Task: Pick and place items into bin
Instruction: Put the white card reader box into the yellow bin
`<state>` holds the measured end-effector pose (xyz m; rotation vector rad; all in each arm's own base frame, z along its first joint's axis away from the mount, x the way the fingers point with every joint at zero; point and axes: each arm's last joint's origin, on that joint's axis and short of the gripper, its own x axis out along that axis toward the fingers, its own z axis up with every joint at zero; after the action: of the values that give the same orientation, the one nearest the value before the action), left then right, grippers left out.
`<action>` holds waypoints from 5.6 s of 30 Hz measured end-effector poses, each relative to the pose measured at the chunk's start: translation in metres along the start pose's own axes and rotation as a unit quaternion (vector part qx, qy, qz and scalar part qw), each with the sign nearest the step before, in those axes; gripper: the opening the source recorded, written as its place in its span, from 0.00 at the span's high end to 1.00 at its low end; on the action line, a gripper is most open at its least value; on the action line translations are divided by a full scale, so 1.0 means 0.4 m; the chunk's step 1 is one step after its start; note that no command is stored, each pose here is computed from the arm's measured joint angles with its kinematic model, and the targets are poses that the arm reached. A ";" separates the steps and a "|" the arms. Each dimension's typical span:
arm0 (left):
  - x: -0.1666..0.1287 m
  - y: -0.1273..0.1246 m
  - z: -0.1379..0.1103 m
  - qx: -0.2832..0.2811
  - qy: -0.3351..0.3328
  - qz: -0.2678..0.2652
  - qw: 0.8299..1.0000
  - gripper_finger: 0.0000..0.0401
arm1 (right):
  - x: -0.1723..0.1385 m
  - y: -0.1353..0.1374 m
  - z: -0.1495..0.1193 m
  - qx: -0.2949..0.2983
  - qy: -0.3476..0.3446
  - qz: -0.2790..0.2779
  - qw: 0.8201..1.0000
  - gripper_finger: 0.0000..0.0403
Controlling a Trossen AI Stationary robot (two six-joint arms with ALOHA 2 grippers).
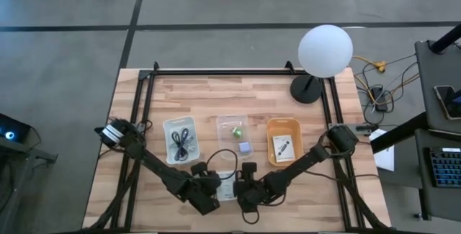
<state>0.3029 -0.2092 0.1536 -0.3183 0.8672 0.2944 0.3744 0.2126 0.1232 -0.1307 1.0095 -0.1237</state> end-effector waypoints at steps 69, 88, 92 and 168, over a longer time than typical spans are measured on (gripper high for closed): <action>-0.059 -0.025 -0.120 -0.067 -0.002 -0.007 0.998 1.00 | 0.054 -0.076 0.077 0.501 0.031 0.154 0.851 0.50; -0.014 -0.037 -0.133 -0.079 -0.001 -0.036 0.996 1.00 | 0.052 -0.072 0.079 0.505 0.027 0.157 0.848 0.50; -0.001 -0.033 -0.147 -0.073 0.024 -0.035 0.996 1.00 | 0.050 -0.071 0.086 0.506 0.018 0.167 0.846 0.50; -0.055 -0.062 -0.074 -0.094 -0.026 -0.042 0.994 1.00 | -0.389 -0.423 -0.288 0.669 0.051 -0.062 0.739 0.80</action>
<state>0.2781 -0.2460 0.1565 -0.5178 0.7742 0.3055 0.1875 0.0654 0.2208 1.1537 0.8105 -0.9603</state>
